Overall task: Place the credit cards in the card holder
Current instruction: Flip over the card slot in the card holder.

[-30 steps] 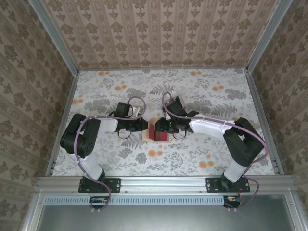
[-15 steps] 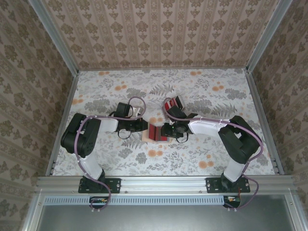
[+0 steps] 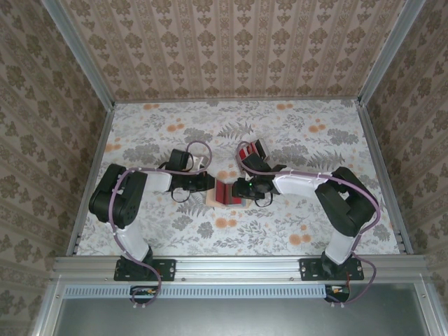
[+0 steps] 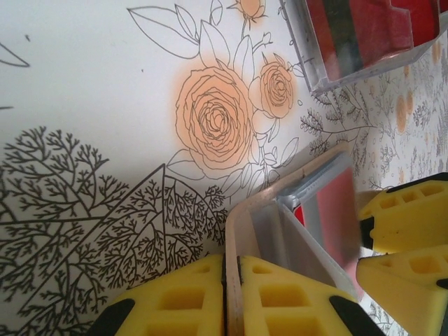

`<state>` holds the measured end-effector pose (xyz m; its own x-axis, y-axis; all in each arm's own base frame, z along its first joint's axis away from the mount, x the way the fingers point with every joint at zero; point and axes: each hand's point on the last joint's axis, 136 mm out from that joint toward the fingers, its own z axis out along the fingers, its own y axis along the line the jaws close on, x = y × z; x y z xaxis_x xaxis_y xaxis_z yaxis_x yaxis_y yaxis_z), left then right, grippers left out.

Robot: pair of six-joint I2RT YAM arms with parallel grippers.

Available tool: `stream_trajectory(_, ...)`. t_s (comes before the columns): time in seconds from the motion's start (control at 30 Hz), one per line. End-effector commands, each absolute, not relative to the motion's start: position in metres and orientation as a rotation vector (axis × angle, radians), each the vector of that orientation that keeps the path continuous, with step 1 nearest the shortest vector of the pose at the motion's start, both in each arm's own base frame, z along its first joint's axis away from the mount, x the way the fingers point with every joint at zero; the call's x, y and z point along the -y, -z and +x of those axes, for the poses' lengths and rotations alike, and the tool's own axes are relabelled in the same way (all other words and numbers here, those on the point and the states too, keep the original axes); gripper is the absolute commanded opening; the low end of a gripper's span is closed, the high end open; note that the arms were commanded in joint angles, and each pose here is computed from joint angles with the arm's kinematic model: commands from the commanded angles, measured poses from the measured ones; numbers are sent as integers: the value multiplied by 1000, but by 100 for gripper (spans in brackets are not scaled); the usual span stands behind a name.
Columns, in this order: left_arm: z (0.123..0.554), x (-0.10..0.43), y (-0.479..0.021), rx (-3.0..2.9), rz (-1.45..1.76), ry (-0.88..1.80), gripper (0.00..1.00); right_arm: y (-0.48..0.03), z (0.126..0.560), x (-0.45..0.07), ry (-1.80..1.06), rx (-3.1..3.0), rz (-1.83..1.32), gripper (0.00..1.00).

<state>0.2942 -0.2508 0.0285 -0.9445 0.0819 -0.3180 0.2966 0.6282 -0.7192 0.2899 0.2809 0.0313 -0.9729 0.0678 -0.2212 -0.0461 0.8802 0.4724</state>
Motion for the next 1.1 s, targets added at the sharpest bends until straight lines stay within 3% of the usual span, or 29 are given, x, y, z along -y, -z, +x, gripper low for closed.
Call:
stream_trajectory(0.0, 288, 253, -25, -2617, 300, 1253, 11, -48, 298, -307, -869, -2765, -10, 42)
stream_trajectory(0.57, 288, 253, -27, -2613, 301, 1257, 12, -96, 313, -361, -1152, -2641, -82, 43)
stream_trajectory(0.8, 288, 253, -29, -2611, 302, 1251, 12, -92, 308, -346, -994, -2679, -117, 43)
stream_trajectory(0.93, 289, 250, -28, -2616, 283, 1232, 22, -83, 304, -324, -849, -2712, -108, 43)
stream_trajectory(1.07, 290, 247, -30, -2609, 273, 1212, 28, -73, 299, -327, -881, -2736, -103, 43)
